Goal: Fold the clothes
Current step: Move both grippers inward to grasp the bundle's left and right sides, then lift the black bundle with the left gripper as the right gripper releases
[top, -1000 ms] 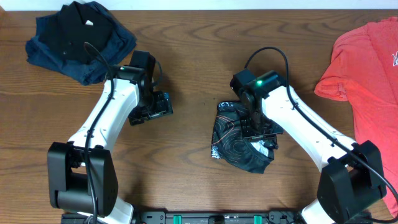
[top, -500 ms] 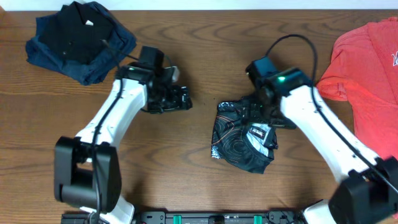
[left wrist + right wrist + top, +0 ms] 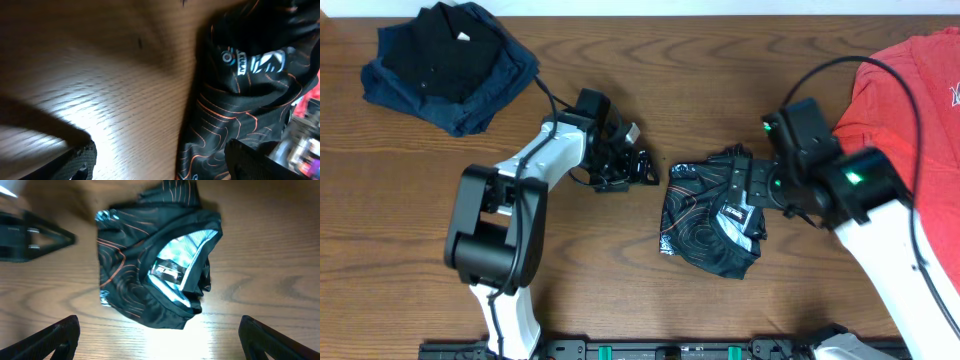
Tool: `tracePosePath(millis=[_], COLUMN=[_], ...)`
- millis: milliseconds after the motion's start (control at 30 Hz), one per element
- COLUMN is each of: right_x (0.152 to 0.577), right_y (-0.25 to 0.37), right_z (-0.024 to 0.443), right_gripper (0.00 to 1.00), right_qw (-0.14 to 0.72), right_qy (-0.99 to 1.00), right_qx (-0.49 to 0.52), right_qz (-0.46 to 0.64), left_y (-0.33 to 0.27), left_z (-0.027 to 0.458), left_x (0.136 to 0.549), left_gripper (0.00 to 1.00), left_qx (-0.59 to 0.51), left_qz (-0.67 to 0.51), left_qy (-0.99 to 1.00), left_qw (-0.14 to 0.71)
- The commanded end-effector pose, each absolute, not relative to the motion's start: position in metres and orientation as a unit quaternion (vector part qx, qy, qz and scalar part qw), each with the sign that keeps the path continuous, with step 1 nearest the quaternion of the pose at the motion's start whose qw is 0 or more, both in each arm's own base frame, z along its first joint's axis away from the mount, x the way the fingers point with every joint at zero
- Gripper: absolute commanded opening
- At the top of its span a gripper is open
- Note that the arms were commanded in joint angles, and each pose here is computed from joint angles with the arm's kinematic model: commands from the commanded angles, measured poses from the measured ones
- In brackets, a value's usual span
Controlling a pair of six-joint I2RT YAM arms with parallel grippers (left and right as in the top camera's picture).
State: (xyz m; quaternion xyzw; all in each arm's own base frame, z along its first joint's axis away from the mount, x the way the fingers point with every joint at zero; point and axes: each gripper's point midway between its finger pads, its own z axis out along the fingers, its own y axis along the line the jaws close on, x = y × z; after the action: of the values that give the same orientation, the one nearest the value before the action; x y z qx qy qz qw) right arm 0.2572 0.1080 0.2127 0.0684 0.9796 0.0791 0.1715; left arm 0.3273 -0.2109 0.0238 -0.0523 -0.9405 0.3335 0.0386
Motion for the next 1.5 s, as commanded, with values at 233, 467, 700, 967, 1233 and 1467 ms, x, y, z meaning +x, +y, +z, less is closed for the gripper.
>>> tracePosePath(millis=[233, 467, 700, 967, 1233, 1467], right_x=[0.241, 0.239, 0.239, 0.238, 0.236, 0.236], right_y=[0.084, 0.083, 0.083, 0.083, 0.082, 0.082], right_z=[0.235, 0.233, 0.233, 0.232, 0.232, 0.231], right_gripper=[0.99, 0.99, 0.99, 0.99, 0.99, 0.99], right_qw=[0.199, 0.195, 0.194, 0.192, 0.189, 0.188], right_qy=[0.974, 0.976, 0.976, 0.977, 0.978, 0.978], right_qx=[0.074, 0.070, 0.066, 0.066, 0.058, 0.056], right_qz=[0.078, 0.073, 0.072, 0.071, 0.068, 0.067], left_y=[-0.256, -0.280, -0.302, -0.309, -0.281, -0.252], left_z=[-0.011, -0.026, -0.026, -0.043, -0.051, -0.051], left_x=[0.290, 0.271, 0.275, 0.301, 0.325, 0.349], left_gripper=[0.83, 0.84, 0.84, 0.83, 0.84, 0.84], left_qx=[-0.090, -0.127, -0.168, -0.155, -0.049, 0.003], left_qz=[0.382, 0.377, 0.389, 0.325, 0.285, 0.287], left_qy=[-0.913, -0.908, -0.901, -0.933, -0.957, -0.958], left_qw=[0.117, 0.130, 0.096, 0.027, 0.023, 0.014])
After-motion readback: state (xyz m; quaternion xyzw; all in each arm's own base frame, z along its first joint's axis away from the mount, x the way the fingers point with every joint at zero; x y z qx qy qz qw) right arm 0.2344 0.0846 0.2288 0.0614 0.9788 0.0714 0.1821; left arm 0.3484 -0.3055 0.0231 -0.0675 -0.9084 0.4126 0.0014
